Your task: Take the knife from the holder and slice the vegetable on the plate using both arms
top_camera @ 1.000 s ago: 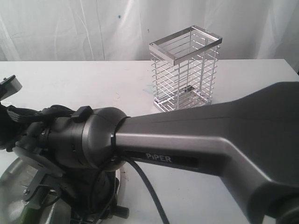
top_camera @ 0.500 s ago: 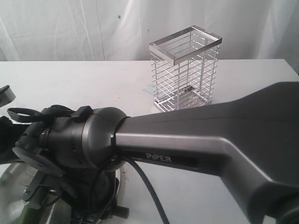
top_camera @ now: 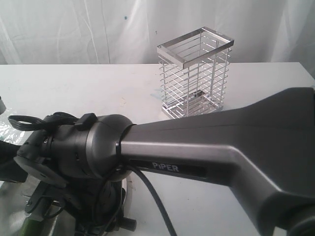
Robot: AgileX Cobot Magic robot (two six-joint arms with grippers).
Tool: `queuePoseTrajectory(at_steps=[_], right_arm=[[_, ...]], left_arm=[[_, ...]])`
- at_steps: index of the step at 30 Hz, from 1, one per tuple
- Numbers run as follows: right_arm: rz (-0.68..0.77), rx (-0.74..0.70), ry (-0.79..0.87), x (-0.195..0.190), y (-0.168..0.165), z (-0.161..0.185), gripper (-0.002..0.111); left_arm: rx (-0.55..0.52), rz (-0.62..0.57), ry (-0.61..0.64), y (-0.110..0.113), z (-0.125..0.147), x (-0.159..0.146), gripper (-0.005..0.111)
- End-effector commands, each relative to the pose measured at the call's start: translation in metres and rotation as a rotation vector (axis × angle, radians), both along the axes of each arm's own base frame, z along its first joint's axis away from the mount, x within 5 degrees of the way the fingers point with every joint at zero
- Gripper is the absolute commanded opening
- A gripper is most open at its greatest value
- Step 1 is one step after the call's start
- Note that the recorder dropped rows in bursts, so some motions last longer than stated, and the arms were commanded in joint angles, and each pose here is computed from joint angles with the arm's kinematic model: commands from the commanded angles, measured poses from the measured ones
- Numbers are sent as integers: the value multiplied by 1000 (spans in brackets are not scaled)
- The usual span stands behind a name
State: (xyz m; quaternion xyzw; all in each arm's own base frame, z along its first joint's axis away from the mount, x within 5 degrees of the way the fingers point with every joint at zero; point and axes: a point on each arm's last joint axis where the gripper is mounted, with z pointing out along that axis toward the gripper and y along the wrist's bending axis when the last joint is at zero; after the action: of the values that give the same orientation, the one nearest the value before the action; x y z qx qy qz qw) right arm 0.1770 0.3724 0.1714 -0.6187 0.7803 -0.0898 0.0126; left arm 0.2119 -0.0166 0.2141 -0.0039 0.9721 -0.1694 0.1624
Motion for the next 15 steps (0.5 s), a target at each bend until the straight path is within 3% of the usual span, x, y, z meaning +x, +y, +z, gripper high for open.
queuePoseTrajectory(at_steps=[1,15], right_arm=[[0,3,-3,1,0,2,0],[0,3,-3,1,0,2,0]], left_arm=[[25,-27,29,0,-1,-6,0],[87,-67,51,-6,-19,5,0]])
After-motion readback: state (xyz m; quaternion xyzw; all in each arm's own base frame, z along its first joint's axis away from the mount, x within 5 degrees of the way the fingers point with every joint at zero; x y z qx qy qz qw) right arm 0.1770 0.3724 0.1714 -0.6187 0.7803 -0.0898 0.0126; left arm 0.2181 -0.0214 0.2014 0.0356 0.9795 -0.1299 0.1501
